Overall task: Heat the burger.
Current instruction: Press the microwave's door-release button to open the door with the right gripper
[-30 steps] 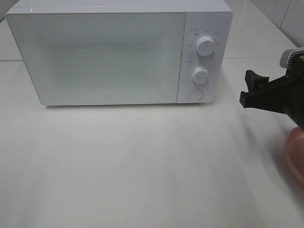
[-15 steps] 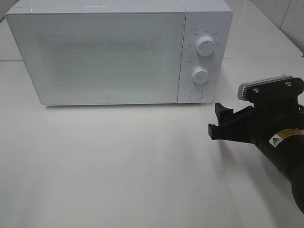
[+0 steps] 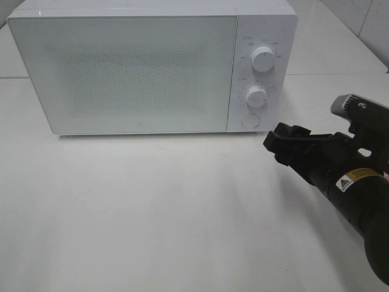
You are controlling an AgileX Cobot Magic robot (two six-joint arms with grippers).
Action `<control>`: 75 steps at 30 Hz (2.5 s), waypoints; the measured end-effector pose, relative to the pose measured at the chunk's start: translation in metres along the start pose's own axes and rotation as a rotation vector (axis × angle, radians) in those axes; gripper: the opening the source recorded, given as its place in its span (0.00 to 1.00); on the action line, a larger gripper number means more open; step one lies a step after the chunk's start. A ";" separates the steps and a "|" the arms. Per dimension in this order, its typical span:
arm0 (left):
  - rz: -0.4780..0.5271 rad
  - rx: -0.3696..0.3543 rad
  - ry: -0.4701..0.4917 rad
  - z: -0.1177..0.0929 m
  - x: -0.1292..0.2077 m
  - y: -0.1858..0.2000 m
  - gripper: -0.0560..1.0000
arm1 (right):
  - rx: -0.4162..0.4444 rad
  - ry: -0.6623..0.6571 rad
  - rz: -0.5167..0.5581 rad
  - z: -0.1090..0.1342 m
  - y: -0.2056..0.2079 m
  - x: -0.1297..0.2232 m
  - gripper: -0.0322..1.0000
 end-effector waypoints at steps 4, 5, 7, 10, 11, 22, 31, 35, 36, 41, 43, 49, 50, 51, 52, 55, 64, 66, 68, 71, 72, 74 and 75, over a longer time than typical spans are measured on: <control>0.000 0.000 0.000 0.000 0.000 0.000 0.97 | 0.000 -0.175 -0.001 0.000 0.000 0.000 0.49; 0.000 0.000 0.000 0.000 0.000 0.000 0.97 | 0.001 -0.287 -0.001 0.000 0.000 0.000 0.42; 0.000 0.000 0.000 0.000 0.000 0.000 0.97 | 0.001 -0.339 -0.001 0.000 0.000 0.000 0.39; 0.000 0.000 0.000 0.000 0.000 0.000 0.97 | 0.000 -0.472 -0.002 0.000 0.000 0.000 0.30; 0.000 0.000 0.000 0.000 0.000 0.000 0.97 | 0.000 -0.557 -0.004 0.000 0.000 0.000 0.26; 0.000 0.000 0.000 0.000 0.000 0.000 0.97 | 0.008 -0.962 -0.010 -0.002 0.000 -0.001 0.08; 0.000 0.000 0.000 0.000 0.000 0.000 0.97 | 0.012 -1.018 -0.015 -0.002 0.000 -0.001 0.04; 0.000 0.000 0.000 0.000 0.000 0.000 0.97 | 0.029 -1.026 -0.024 -0.001 -0.007 0.001 0.04; 0.000 0.000 0.000 0.000 0.000 0.000 0.97 | 0.034 -1.035 -0.022 0.001 -0.011 0.004 0.04; 0.000 0.000 0.000 0.000 0.000 0.000 0.97 | 0.042 -1.046 -0.019 0.004 -0.019 0.008 0.04; 0.000 0.000 0.000 0.000 0.000 0.000 0.97 | 0.041 -1.054 -0.020 0.006 -0.023 0.009 0.04; 0.000 0.000 0.000 0.000 0.000 0.000 0.97 | 0.048 -1.070 -0.003 0.013 -0.033 0.014 0.04; 0.000 0.000 0.000 0.000 0.000 0.000 0.97 | 0.048 -1.070 -0.003 0.013 -0.033 0.014 0.04; 0.000 0.000 0.000 0.000 0.000 0.000 0.97 | 0.052 -1.072 0.004 0.015 -0.036 0.015 0.04; 0.000 0.000 0.000 0.000 0.000 0.000 0.97 | 0.051 -1.075 0.006 0.017 -0.039 0.016 0.04; 0.000 0.000 0.000 0.000 0.000 0.000 0.97 | 0.053 -1.078 0.011 0.020 -0.042 0.017 0.04; 0.000 0.000 0.000 0.000 0.000 0.000 0.97 | 0.092 -1.063 0.083 0.028 -0.053 0.025 0.04; 0.000 0.000 0.000 0.000 0.000 0.000 0.97 | 0.102 -1.049 0.084 0.028 -0.059 0.022 0.04; 0.000 0.000 0.000 0.000 0.000 0.000 0.97 | 0.103 -1.045 0.082 0.028 -0.062 0.020 0.04; 0.000 0.000 0.000 0.000 0.000 0.000 0.97 | 0.119 -1.029 0.089 0.027 -0.071 0.016 0.04; 0.000 0.000 0.000 0.000 0.000 0.000 0.97 | 0.119 -1.029 0.089 0.027 -0.071 0.016 0.04; 0.000 0.000 0.000 0.000 0.000 0.000 0.97 | 0.120 -1.024 0.087 0.029 -0.075 0.012 0.04; 0.000 0.000 0.000 0.000 0.000 0.000 0.97 | 0.120 -1.024 0.087 0.029 -0.075 0.012 0.04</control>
Point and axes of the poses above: a point on each arm's last joint axis where the gripper is mounted, y pointing back along that axis away from the gripper, z along the wrist's bending axis when the last joint is at zero, x = y × z, the point moved 5 cm from there along -y, pointing out along that axis toward the gripper, and after that the axes turned 14 degrees about y, right-handed, at the moved point
